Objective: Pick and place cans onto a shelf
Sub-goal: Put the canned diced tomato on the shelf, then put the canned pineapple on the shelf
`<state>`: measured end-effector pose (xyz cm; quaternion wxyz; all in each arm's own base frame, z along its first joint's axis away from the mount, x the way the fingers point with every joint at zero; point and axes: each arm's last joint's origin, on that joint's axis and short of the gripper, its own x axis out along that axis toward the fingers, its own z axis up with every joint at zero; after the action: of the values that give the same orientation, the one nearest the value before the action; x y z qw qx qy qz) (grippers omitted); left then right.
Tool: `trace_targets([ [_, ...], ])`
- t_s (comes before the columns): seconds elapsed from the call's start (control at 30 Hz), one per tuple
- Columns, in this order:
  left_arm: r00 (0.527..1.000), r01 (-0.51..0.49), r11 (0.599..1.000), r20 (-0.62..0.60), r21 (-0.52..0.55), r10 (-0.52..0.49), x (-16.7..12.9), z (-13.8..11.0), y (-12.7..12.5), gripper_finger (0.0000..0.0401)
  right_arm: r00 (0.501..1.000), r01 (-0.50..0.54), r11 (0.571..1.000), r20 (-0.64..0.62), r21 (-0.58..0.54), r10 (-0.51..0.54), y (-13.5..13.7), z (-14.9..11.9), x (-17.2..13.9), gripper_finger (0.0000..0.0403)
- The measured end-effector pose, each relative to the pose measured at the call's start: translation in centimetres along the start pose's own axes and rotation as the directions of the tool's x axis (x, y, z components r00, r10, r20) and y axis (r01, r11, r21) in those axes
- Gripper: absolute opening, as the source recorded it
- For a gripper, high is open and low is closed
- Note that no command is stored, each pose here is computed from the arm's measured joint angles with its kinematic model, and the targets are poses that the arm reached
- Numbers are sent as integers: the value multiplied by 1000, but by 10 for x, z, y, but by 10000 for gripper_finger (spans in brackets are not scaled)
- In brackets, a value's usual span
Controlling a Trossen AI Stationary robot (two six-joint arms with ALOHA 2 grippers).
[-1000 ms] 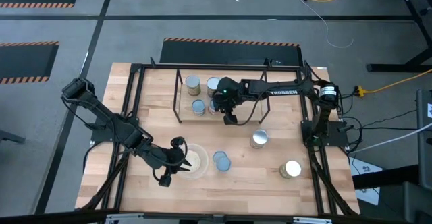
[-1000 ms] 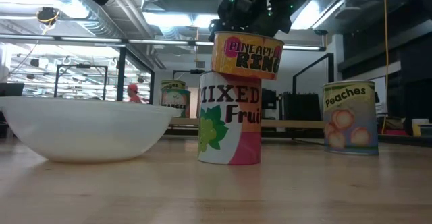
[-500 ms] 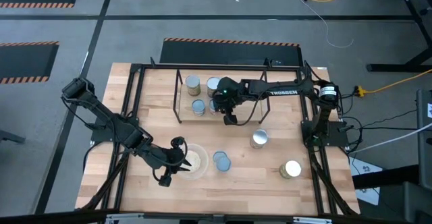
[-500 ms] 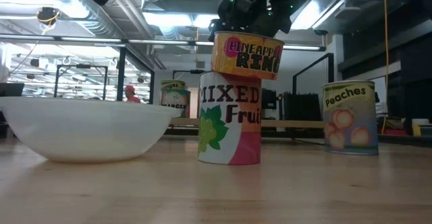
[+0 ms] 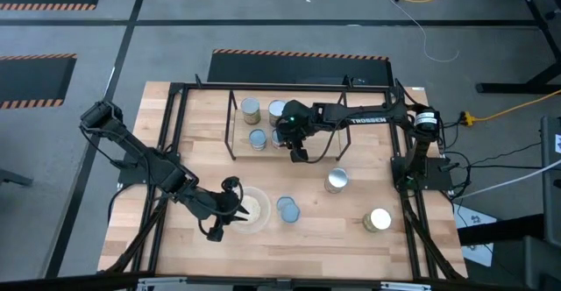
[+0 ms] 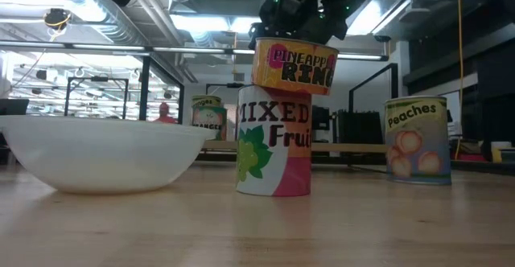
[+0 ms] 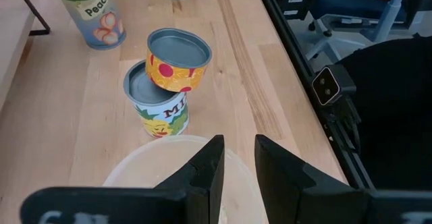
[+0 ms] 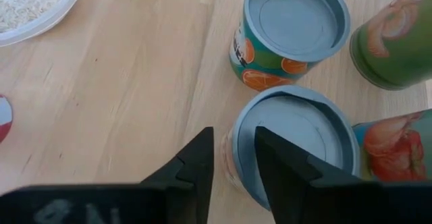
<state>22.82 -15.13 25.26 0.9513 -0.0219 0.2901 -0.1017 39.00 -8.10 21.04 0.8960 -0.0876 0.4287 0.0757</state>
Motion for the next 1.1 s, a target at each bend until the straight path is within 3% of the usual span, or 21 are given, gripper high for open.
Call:
trace_targets([
  [0.23, 1000, -7, 1000, 3, 4, 7, 0, 0, 0, 76, 999, -28, 999, -20, -19, 28, 8, 25, -16, 114],
  [0.43, 990, -133, 991, 51, 19, 132, 0, 2, 4, 76, 996, -84, 996, -15, -27, 84, 38, 66, -44, 114],
  [0.57, 973, -219, 976, 76, 5, 218, 1, 4, 10, 76, 991, -130, 988, 8, 83, 130, 67, 91, -62, 114],
  [0.7, 968, -239, 971, 78, -4, 238, 1, 5, 14, 76, 982, -188, 970, -1, 154, 191, 105, 104, -72, 114],
  [0.9, 968, -238, 971, 77, -2, 237, 1, 5, 14, 76, 958, -272, 941, -33, 201, 284, 168, 107, -73, 113],
  [1.1, 974, -219, 976, 69, 3, 218, 1, 4, 12, 76, 938, -323, 926, -67, 195, 341, 213, 101, -74, 113],
])
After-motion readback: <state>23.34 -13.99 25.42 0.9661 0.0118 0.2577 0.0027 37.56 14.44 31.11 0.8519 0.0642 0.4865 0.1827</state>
